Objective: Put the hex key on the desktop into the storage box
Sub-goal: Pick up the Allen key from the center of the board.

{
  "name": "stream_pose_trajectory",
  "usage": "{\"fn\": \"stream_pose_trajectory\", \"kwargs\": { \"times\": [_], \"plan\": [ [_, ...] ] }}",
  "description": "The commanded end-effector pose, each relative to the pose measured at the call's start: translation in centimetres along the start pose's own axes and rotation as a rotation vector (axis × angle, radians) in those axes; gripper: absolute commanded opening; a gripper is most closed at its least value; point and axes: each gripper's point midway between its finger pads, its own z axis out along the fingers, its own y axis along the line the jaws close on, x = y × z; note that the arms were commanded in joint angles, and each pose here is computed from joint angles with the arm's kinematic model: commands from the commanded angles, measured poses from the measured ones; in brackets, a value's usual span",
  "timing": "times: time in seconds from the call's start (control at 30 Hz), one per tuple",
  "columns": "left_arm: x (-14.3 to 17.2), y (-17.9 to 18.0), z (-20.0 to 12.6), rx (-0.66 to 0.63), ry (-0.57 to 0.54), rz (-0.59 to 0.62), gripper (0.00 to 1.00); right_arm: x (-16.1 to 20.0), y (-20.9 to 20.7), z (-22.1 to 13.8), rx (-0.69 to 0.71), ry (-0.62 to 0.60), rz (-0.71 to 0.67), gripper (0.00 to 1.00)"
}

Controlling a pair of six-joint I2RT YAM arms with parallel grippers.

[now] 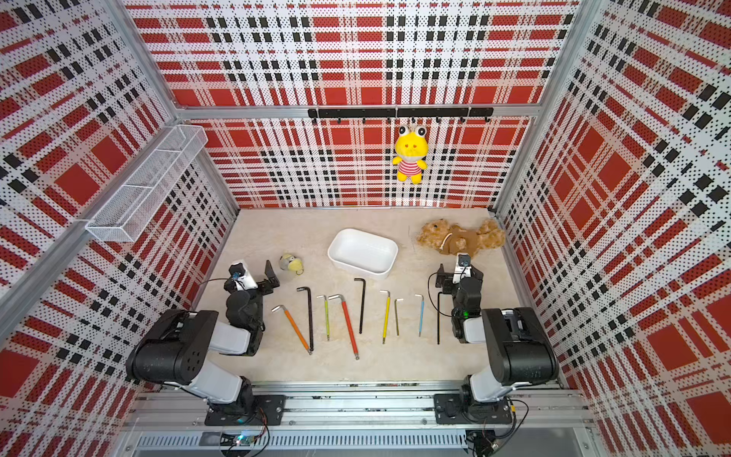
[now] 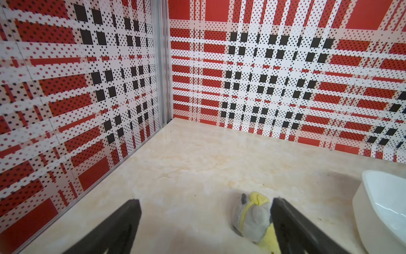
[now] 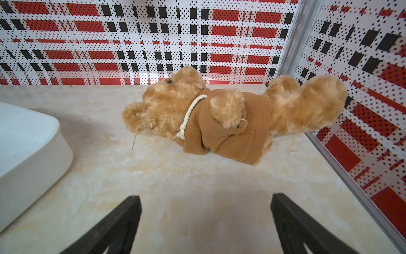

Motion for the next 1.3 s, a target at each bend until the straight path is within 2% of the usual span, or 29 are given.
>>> {"fn": "stream_pose_trajectory", "kwargs": {
  "times": [0.0,0.2,0.5,0.6,0.7,0.77,0.9,1.0,1.13,1.27],
  "plan": [
    [-0.3,-0.3,0.4,0.013,-0.008,0.009,0.99,-0.6,0.1,0.1,-0.005,-0.023,-0.004,1.00],
    [-0.2,-0.8,0.5,0.070,-0.003,0.004,0.99,-0.6,0.1,0.2,-0.009,-0.021,-0.001,1.00],
    [-0.2,-0.7,0.5,0.069,-0.001,0.003,0.99,-0.9,-0.2,0.1,0.005,-0.032,0.002,1.00],
    [-1.2,0.1,0.9,0.025,0.006,-0.017,0.99,-2.9,-1.3,0.3,0.066,0.025,0.019,1.00],
    [-2.8,0.5,1.8,-0.060,0.026,-0.012,0.99,-6.2,-3.2,0.1,0.185,0.075,0.036,1.00],
    [-5.1,0.1,2.2,-0.077,-0.005,-0.045,0.99,-7.9,-4.0,0.0,0.238,0.150,0.037,1.00],
    [-9.4,-3.0,3.7,0.058,-0.030,-0.155,0.99,-7.7,-4.5,-0.8,0.282,0.347,0.045,1.00],
    [-10.4,-6.5,5.8,0.131,0.084,-0.155,0.99,-6.6,-4.2,-2.4,0.287,0.480,0.092,1.00],
    [-11.4,-11.9,5.6,0.270,0.148,-0.104,0.99,-8.4,-4.1,-2.3,0.282,0.439,0.103,1.00],
    [-12.0,-14.6,5.4,0.318,0.185,-0.064,0.99,-7.5,-3.3,-1.6,0.268,0.467,0.087,1.00]
  ]
}}
